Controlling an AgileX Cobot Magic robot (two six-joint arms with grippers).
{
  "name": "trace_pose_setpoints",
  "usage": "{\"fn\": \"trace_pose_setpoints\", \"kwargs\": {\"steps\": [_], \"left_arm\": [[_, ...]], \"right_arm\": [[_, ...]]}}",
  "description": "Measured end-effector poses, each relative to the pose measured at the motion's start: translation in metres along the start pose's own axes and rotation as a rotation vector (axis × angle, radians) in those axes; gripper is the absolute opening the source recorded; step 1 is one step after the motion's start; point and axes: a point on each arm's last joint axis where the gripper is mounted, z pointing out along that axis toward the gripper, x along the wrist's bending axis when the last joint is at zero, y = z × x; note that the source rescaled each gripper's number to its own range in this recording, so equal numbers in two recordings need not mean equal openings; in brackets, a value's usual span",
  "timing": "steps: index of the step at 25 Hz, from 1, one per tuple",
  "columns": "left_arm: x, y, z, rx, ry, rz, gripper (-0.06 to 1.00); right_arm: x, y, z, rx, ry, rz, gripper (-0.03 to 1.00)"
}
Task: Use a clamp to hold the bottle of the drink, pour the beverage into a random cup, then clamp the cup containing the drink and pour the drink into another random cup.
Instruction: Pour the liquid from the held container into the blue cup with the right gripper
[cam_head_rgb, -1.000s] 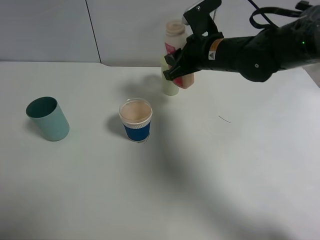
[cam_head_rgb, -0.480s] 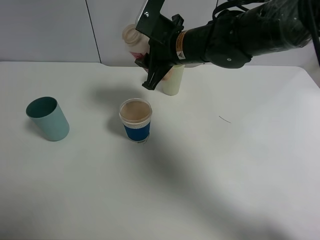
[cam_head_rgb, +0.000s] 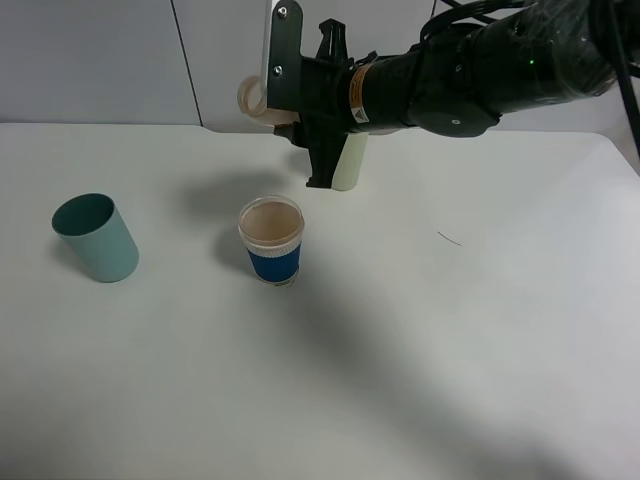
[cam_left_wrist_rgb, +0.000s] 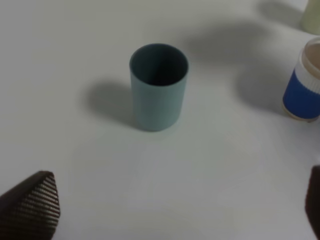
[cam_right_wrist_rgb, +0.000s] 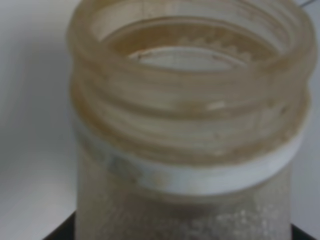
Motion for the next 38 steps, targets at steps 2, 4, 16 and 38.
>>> {"fn": "trace_pose_setpoints", "kwargs": {"steps": [2,4,16,38], "left_arm": [[0.000,0.000,0.000,0.000,0.000,0.000,1.00],[0.000,0.000,0.000,0.000,0.000,0.000,1.00],[0.000,0.000,0.000,0.000,0.000,0.000,1.00],[0.000,0.000,0.000,0.000,0.000,0.000,1.00]], "right_arm": [[0.000,0.000,0.000,0.000,0.000,-0.075,0.00],[0.000,0.000,0.000,0.000,0.000,-0.131,0.00],[-0.002,-0.006,-0.001,0.015,0.004,-0.225,0.00],[-0.005,-0.018,-0.003,0.029,0.029,-0.468,0.00]]}}
